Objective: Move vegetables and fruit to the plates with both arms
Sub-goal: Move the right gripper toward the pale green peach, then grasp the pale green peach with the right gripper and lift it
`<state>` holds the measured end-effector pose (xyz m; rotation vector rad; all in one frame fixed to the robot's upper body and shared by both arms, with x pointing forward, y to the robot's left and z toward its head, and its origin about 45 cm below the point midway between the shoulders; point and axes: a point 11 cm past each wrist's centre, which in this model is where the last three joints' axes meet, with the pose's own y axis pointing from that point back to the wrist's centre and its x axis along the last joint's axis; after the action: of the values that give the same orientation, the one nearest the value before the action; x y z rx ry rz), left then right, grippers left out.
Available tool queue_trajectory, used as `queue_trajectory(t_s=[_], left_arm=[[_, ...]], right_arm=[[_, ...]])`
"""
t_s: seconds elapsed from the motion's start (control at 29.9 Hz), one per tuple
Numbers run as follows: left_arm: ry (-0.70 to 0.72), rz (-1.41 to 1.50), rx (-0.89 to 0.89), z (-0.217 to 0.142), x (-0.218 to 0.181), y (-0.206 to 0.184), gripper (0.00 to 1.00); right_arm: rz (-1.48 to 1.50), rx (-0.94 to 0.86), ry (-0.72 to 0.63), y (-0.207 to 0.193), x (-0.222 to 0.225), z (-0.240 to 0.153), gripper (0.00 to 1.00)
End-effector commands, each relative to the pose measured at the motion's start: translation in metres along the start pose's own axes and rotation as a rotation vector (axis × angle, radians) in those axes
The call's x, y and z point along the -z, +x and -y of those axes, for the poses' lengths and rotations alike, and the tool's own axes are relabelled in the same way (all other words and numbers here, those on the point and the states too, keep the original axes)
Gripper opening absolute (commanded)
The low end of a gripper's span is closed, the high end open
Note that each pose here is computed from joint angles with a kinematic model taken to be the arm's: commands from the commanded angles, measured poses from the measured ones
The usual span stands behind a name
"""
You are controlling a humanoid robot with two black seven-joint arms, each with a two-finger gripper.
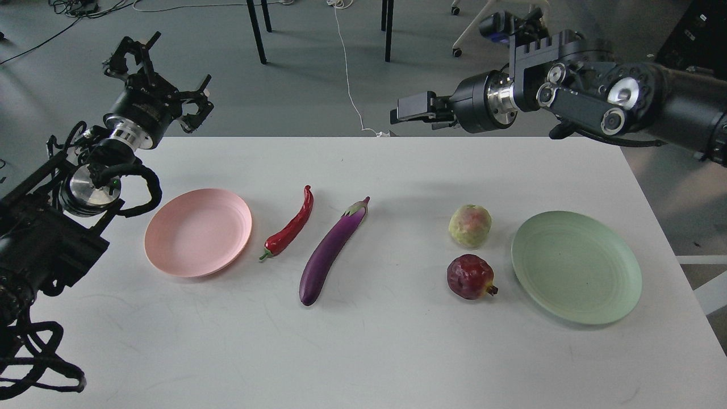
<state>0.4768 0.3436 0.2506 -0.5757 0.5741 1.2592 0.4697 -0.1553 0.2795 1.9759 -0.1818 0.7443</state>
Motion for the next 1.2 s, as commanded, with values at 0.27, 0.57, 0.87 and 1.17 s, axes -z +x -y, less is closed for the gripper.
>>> queue_trajectory(t_s=[0.27,0.57,0.87,1.17], left_arm=[[-0.025,0.002,-0.014,-0.009,-0.004,0.011,0.98],[-0.025,0.003,0.0,-0.009,-0.005,0.009,0.98],[-0.03,0.014,-0.006,-0.011,-0.012,0.013,0.98],[-0.036,0.026,-0.002,-0.013,-0.018,0.015,0.98]], right_arm=[[-0.311,0.304,-0.177,-0.091,-0.048,0.045,0.95],[-0.381,0.324,-0.223,-0.101,-0.059,0.054,0.94],[-0.37,0.351,-0.213,-0.1,-0.06,0.037,0.94],[-0.307,0.408,-0.222,-0.126,-0.084,0.018,0.87]])
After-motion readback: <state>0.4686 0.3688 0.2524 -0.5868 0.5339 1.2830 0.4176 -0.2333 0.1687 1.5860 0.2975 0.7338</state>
